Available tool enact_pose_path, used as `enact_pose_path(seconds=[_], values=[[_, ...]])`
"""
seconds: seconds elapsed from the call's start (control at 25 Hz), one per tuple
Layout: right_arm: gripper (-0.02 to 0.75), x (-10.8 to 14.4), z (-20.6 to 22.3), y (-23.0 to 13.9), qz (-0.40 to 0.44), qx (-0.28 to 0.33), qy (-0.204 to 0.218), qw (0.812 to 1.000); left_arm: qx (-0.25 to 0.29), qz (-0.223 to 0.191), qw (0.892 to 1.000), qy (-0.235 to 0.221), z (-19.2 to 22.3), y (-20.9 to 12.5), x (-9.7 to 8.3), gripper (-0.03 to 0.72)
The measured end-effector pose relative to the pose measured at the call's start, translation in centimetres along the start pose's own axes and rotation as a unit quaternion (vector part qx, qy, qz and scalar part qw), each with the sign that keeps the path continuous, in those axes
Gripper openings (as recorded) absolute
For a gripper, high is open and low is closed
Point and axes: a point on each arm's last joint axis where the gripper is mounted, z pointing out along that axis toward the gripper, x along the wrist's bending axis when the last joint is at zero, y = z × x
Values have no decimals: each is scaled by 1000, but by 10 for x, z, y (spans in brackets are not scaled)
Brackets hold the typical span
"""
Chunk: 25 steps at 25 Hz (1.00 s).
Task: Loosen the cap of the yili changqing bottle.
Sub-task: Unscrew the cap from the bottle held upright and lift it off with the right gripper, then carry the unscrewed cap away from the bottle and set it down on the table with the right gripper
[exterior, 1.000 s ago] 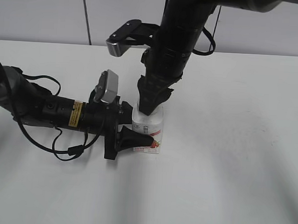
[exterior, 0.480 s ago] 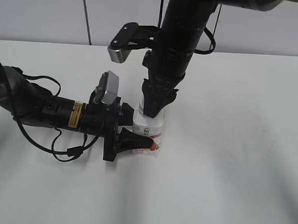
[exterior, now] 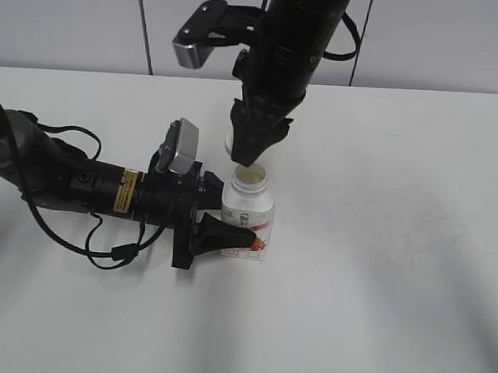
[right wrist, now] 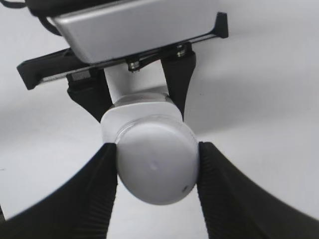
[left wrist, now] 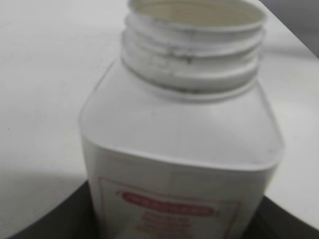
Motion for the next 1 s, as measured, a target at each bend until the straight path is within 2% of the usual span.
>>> enact_pose_path(seconds=[0.12,0.36,0.56,0.72,1.0], values=[[389,-3,-9,4,53,-8,-15,998,0,0,1000,0,0,0,0,400],[389,-19,-20,-5,186,24,-89,978,1,1,1000,-2,0,0,0,400],[389,-38,-28,-25,288,-4,-71,955,3,2,1000,-4,0,0,-1,400],[389,-62,-37,-58,378,-35,-43,924,3,3,1000,-6,0,0,-1,399],[389,-80,-16,-134,507,-20,-56,860,4,4,1000,-6,0,0,-1,399]])
